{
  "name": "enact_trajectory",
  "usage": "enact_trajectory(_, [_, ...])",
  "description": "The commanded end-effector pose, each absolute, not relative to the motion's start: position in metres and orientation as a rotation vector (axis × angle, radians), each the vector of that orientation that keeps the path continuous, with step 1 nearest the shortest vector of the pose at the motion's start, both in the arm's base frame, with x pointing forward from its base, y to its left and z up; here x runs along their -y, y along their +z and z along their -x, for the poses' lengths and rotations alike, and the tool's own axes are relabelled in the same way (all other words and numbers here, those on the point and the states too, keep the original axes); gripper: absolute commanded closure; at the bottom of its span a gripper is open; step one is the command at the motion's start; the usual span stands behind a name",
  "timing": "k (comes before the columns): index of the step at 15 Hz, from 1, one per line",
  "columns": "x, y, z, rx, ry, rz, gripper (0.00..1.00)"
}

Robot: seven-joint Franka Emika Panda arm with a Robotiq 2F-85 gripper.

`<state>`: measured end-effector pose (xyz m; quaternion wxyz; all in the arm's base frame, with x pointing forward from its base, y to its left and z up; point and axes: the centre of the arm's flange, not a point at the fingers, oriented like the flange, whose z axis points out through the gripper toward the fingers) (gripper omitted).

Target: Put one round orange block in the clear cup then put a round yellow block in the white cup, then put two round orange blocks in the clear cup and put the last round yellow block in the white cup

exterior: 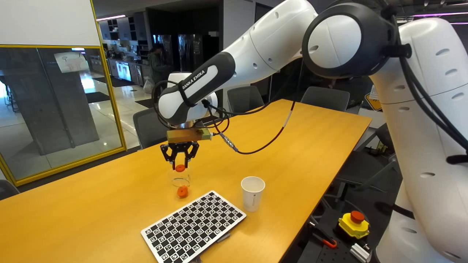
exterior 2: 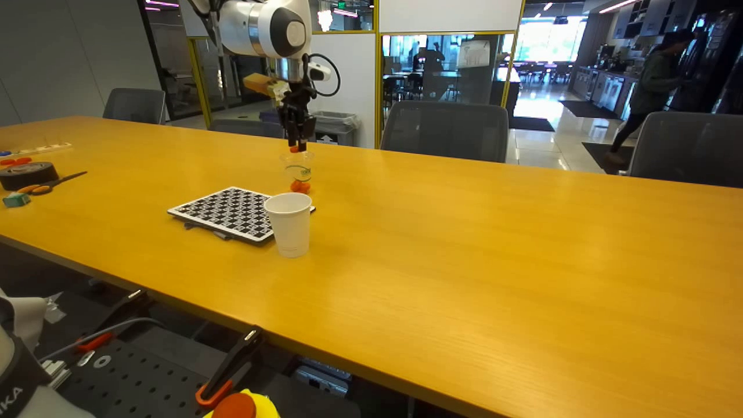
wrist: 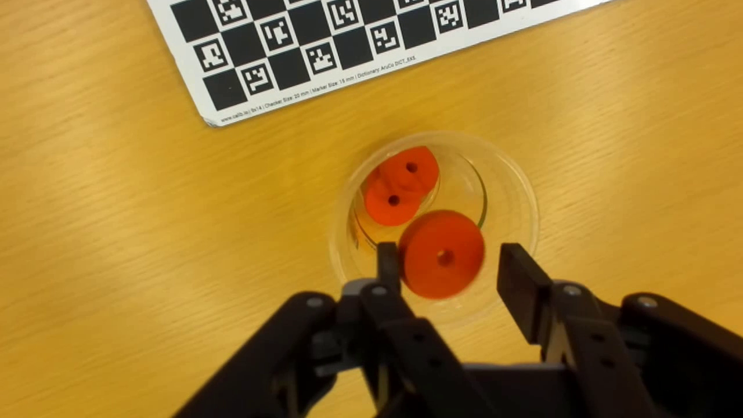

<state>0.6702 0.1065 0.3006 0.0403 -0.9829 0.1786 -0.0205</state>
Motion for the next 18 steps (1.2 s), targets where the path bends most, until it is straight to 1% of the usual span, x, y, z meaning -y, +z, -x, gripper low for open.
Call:
enact_trajectory(1, [-0.107, 0.306, -0.682, -0.557, -0.042, 2.998, 0.19])
enact_trajectory(3, [-0.108, 0.306, -0.679, -0.552, -0.029, 2.999, 0.05])
enact_trajectory(4, [-0.108, 0.306, -0.675, -0.547, -0.022, 3.000, 0.00])
enact_trajectory(9, [-0.113, 0.326, -0.638, -0.531, 0.047, 3.038, 0.00])
enact_trajectory(14, [-0.110, 0.353, -0.564, -0.480, 0.134, 3.069, 0.00])
enact_trajectory(18, [-0.095, 0.367, -0.497, -0.451, 0.135, 3.109, 0.00])
